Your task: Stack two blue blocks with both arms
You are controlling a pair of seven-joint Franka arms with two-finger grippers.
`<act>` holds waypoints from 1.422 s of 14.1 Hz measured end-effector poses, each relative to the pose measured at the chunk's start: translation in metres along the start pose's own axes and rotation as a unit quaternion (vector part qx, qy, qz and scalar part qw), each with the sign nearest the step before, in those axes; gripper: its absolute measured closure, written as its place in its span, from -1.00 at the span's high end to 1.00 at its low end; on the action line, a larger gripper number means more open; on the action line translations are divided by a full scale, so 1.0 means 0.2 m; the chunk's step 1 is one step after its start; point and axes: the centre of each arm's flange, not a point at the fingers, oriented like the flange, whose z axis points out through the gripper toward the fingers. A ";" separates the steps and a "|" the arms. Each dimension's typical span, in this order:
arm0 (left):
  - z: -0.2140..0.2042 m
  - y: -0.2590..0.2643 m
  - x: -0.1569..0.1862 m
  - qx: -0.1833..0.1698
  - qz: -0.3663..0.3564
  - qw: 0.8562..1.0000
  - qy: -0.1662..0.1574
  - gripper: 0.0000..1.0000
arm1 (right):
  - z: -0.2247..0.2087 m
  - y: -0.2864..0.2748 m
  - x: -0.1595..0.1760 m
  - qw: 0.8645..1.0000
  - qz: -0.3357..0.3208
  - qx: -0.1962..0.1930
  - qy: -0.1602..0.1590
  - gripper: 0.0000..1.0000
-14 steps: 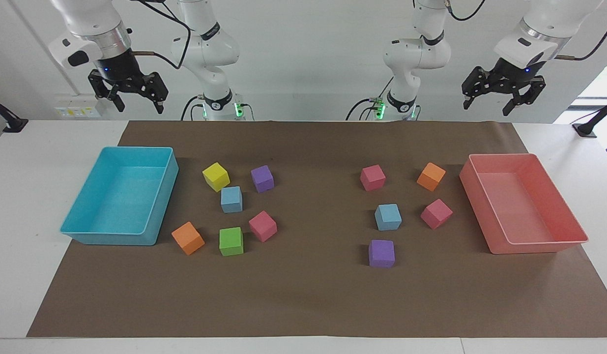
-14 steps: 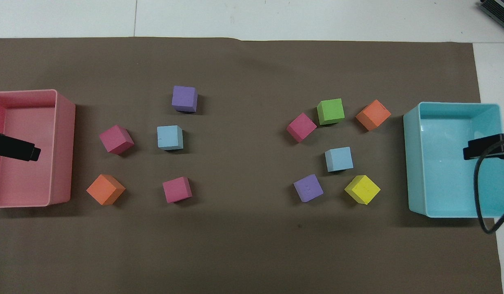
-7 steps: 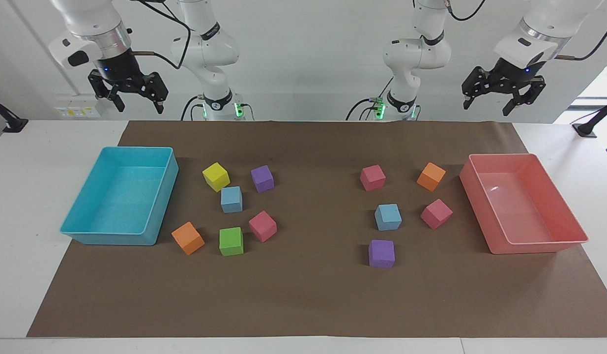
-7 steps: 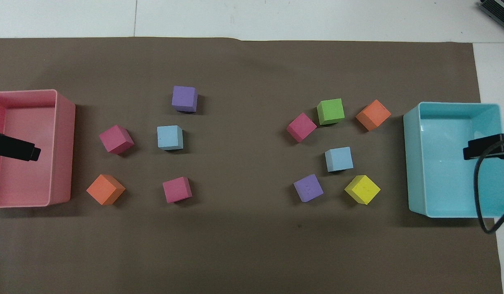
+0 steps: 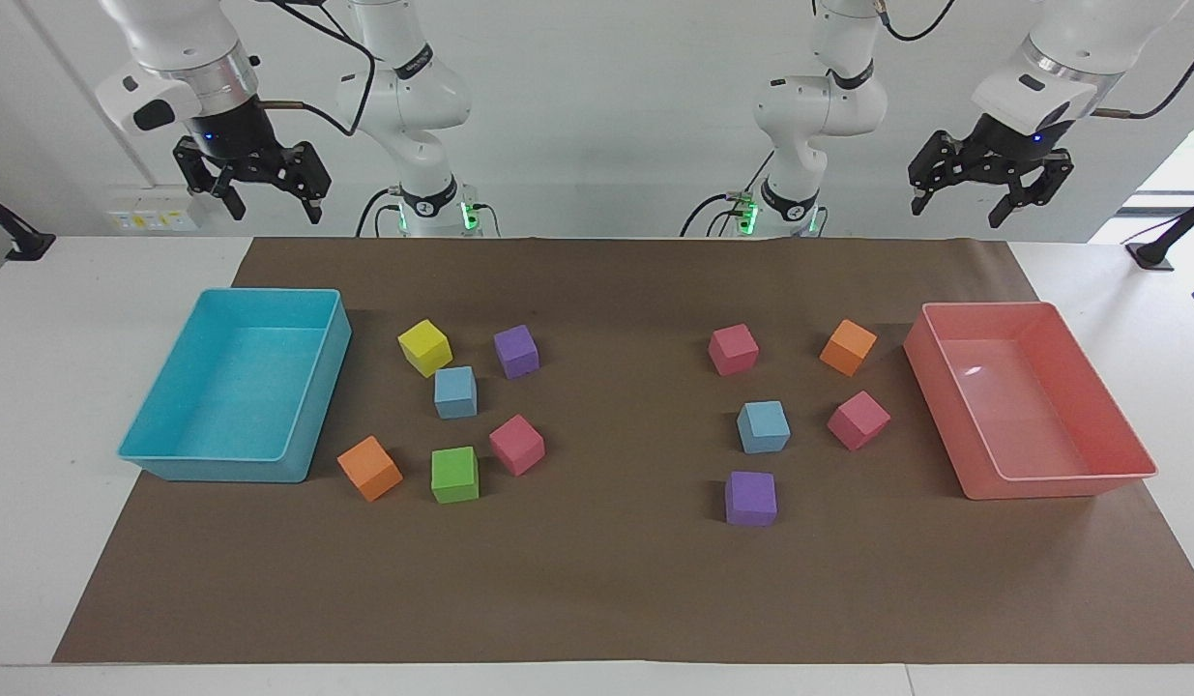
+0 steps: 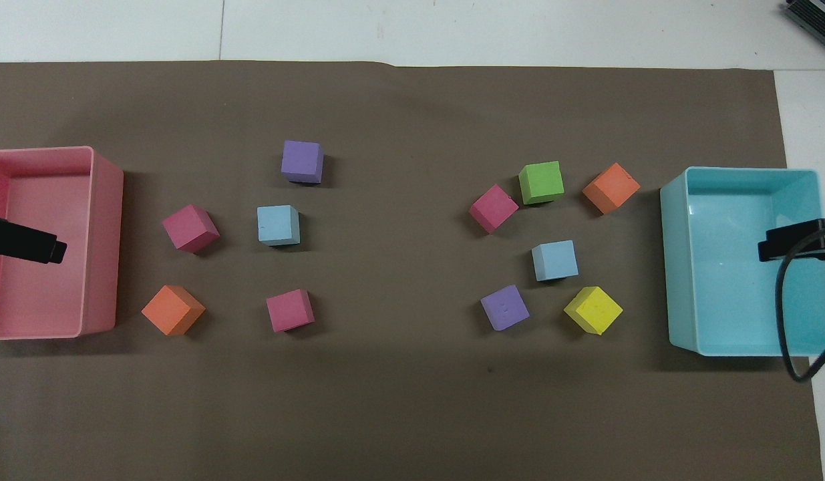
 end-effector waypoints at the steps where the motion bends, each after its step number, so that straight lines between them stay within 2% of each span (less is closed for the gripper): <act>1: 0.00 0.00 0.00 0.000 0.000 1.000 0.000 1.00 | 0.00 0.00 0.00 1.000 0.000 0.000 0.000 1.00; 18: 0.00 0.00 0.00 0.000 0.000 1.000 0.000 1.00 | 0.00 -0.01 0.00 1.000 -0.001 0.001 0.000 1.00; 20: 0.00 0.00 0.00 0.000 0.000 1.000 0.000 1.00 | 0.00 -0.03 0.00 1.000 -0.004 0.017 -0.001 1.00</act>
